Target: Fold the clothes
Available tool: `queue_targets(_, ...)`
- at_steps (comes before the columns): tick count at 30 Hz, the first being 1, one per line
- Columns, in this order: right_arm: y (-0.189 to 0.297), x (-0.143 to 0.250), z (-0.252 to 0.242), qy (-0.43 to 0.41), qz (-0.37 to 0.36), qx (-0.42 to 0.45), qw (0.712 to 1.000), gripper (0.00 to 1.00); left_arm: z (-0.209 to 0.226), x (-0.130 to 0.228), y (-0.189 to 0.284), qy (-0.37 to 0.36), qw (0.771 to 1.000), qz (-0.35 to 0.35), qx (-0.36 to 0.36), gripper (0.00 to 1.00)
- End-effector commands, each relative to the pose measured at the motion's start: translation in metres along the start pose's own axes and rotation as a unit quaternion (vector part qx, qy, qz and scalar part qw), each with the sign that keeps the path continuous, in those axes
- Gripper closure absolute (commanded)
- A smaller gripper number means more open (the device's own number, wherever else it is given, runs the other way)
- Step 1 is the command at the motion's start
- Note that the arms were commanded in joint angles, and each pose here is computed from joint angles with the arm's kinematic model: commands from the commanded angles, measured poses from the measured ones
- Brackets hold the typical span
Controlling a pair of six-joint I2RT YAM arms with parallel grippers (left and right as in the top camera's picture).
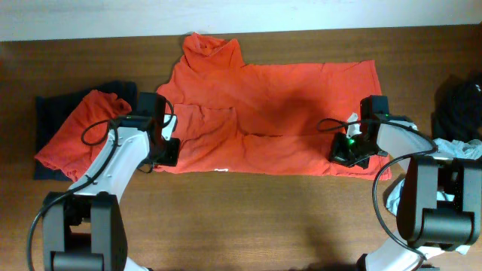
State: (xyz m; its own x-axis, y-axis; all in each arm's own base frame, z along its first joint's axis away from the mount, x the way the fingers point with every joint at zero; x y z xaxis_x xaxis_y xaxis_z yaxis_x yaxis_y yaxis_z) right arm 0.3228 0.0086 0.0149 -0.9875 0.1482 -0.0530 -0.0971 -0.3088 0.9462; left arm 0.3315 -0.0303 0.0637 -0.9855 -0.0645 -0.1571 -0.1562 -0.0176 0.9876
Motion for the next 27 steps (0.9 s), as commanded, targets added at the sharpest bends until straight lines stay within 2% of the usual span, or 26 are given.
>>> queue_targets(1,-0.033,0.021,-0.022,-0.014,0.05,0.04,0.998,0.96,0.004,-0.003,0.007,0.004,1.0,-0.016,-0.006,0.78)
queue_targets(3,-0.033,0.021,-0.022,-0.014,0.049,0.04,0.998,0.96,0.006,-0.009,0.007,0.007,0.999,-0.03,-0.009,0.96)
queue_targets(4,-0.033,0.021,-0.022,-0.014,0.049,0.04,0.998,0.96,0.007,-0.013,0.007,0.009,0.999,-0.037,-0.01,1.0)
queue_targets(14,-0.033,0.021,-0.022,-0.014,0.05,0.04,0.998,0.96,0.043,-0.025,0.007,0.052,0.996,-0.059,-0.042,1.0)
queue_targets(20,-0.033,0.02,-0.022,-0.014,0.049,0.04,0.998,0.96,0.056,-0.035,0.008,0.069,0.995,-0.077,-0.014,1.0)
queue_targets(21,-0.033,0.02,-0.022,-0.014,0.049,0.04,0.998,0.96,0.057,-0.037,0.008,0.071,0.994,-0.083,-0.014,0.98)
queue_targets(22,-0.033,0.02,-0.022,-0.014,0.049,0.04,0.998,0.96,0.058,-0.04,0.008,0.071,0.993,-0.088,-0.014,0.92)
queue_targets(25,-0.033,0.02,-0.022,-0.014,0.049,0.04,0.998,0.96,0.058,-0.044,0.009,0.063,0.993,-0.098,-0.014,0.69)
queue_targets(26,-0.033,0.02,-0.022,-0.014,0.049,0.04,0.998,0.96,0.058,-0.044,0.009,0.064,0.993,-0.099,-0.014,0.58)
queue_targets(27,-0.033,0.02,-0.022,-0.014,0.049,0.04,0.998,0.96,0.058,-0.044,0.009,0.064,0.993,-0.098,-0.014,0.53)
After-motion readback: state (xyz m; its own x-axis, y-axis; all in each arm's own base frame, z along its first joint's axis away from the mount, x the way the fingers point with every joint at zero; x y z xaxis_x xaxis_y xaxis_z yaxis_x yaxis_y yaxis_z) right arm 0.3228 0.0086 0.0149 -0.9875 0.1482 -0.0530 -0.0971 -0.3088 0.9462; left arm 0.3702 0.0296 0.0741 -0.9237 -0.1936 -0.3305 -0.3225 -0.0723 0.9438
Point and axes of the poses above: each gripper's point midway between its finger pads, its own y axis back along the fingers, its own z axis along the line the jaws close on, x = y × z, the point moved 2 cm from there along y, back along the fingers, and after that the axes turned 12 degrees about y, right-handed, at the moved point
